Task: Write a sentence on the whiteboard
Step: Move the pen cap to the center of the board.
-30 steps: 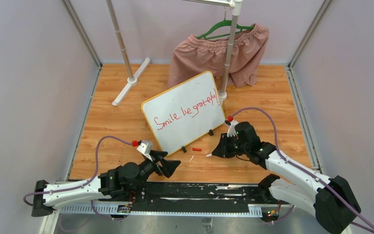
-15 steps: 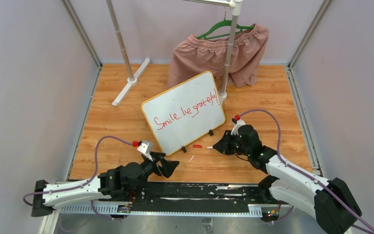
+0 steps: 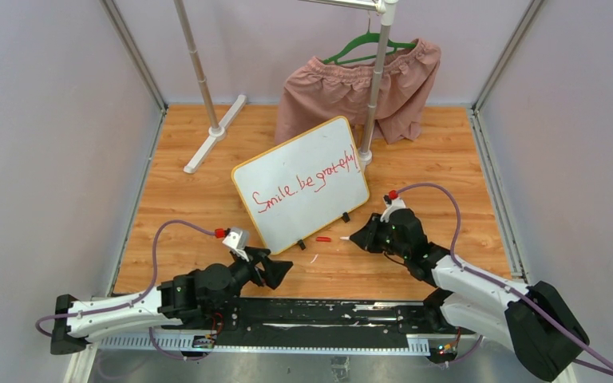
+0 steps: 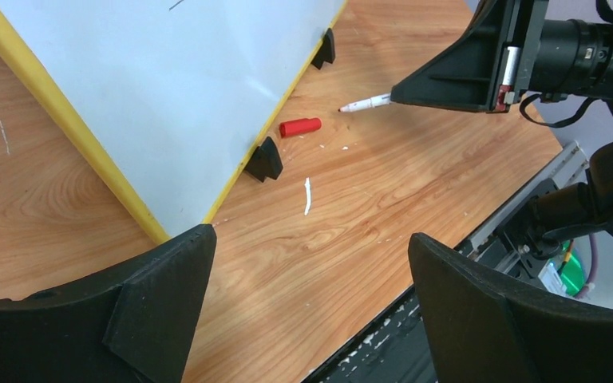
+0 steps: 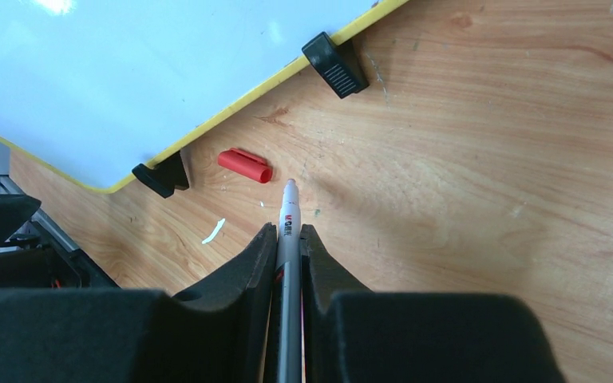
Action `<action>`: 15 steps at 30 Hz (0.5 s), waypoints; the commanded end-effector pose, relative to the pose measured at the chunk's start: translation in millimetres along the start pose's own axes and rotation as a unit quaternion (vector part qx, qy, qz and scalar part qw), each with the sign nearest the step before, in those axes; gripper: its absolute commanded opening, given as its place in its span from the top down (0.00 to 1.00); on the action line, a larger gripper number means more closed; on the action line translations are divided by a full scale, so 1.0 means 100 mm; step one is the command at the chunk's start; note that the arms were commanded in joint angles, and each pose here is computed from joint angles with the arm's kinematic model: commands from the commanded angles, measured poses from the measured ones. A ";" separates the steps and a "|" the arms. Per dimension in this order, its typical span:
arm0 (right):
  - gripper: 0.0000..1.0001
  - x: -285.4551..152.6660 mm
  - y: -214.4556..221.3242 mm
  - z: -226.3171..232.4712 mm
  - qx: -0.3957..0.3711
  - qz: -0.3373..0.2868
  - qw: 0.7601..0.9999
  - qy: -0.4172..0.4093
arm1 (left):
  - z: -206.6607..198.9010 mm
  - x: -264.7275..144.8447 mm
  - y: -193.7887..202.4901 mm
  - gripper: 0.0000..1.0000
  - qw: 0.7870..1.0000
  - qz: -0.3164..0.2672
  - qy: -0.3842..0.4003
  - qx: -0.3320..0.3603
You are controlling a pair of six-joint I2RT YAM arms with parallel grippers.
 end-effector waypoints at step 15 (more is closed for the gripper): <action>1.00 0.04 -0.01 -0.07 0.024 -0.024 0.999 -0.002 | 0.01 -0.09 -0.20 0.03 1.000 -0.005 -0.023 -0.014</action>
Point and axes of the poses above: each gripper's point midway between its finger pads, its own x axis out along the fingers, its own z axis along the line the jaws close on, y = z × x, the point moved 2 cm from there along -x, back along the fingers, and after that the axes turned 6 degrees about x, right-handed, at the moved point
